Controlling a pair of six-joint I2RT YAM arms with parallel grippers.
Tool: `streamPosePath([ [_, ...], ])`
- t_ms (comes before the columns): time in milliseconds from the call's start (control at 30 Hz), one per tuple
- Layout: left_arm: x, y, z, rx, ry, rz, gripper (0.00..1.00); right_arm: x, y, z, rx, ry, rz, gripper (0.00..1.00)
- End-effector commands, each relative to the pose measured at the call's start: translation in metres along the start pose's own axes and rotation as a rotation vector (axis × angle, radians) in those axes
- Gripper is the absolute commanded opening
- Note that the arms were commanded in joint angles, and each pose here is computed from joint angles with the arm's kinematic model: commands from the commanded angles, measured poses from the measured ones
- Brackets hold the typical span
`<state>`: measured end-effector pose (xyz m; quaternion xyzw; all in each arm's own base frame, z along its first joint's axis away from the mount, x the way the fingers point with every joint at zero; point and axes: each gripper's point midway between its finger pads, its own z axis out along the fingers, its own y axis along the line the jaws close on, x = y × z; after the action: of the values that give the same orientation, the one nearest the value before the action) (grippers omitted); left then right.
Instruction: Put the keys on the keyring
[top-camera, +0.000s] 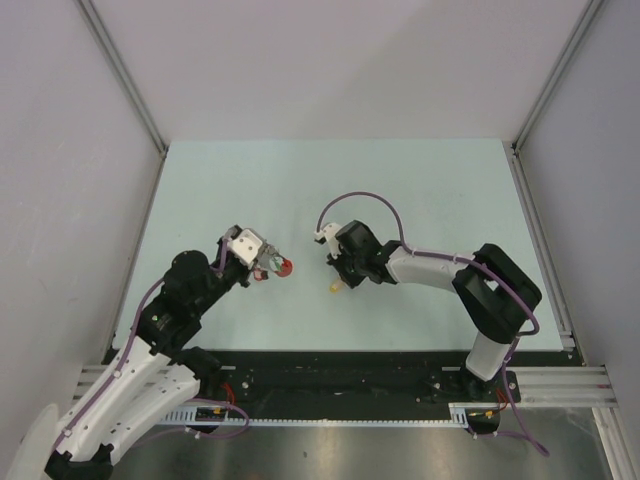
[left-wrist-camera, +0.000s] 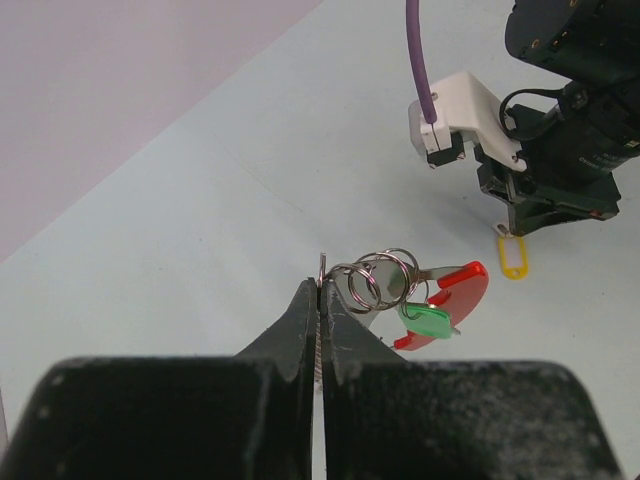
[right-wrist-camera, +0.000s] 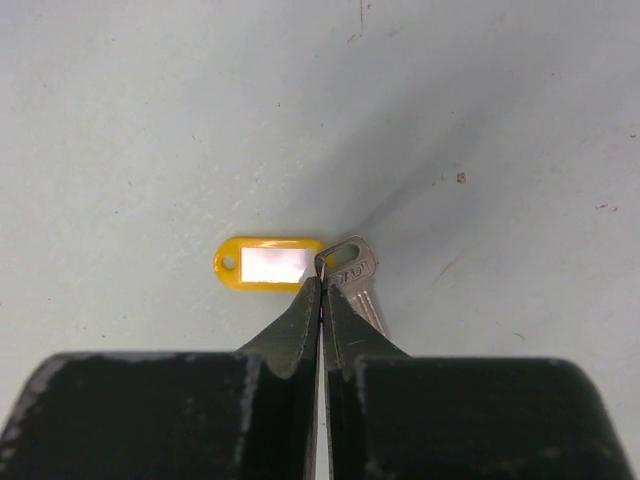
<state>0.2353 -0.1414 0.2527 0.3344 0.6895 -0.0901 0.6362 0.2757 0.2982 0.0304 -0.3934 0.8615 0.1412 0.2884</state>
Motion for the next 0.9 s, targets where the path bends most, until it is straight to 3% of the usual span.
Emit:
streamPosePath([
  [0,-0.014,0.009,0.001,-0.04,-0.06,-0.015,0.01,-0.024,0.0,-0.002,0.007,-0.08,-0.021,0.04],
  [133,-0.013,0.008,0.001,-0.04,-0.06,-0.015,0.0,-0.03,0.002,-0.01,0.01,-0.106,-0.017,0.12],
  [400,-0.013,0.008,0.002,-0.041,-0.063,-0.016,0.0,-0.058,-0.005,-0.051,0.069,-0.244,0.022,0.53],
  [567,-0.015,0.009,0.0,-0.044,-0.07,-0.018,0.0,-0.079,-0.015,-0.086,0.135,-0.431,0.077,0.7],
  [733,-0.014,0.009,0.002,-0.043,-0.067,-0.019,0.0,-0.054,-0.019,-0.088,0.163,-0.482,0.144,0.72],
  [867,-0.011,0.008,0.005,-0.037,-0.053,-0.022,0.0,-0.038,-0.018,-0.085,0.185,-0.521,0.179,0.68],
])
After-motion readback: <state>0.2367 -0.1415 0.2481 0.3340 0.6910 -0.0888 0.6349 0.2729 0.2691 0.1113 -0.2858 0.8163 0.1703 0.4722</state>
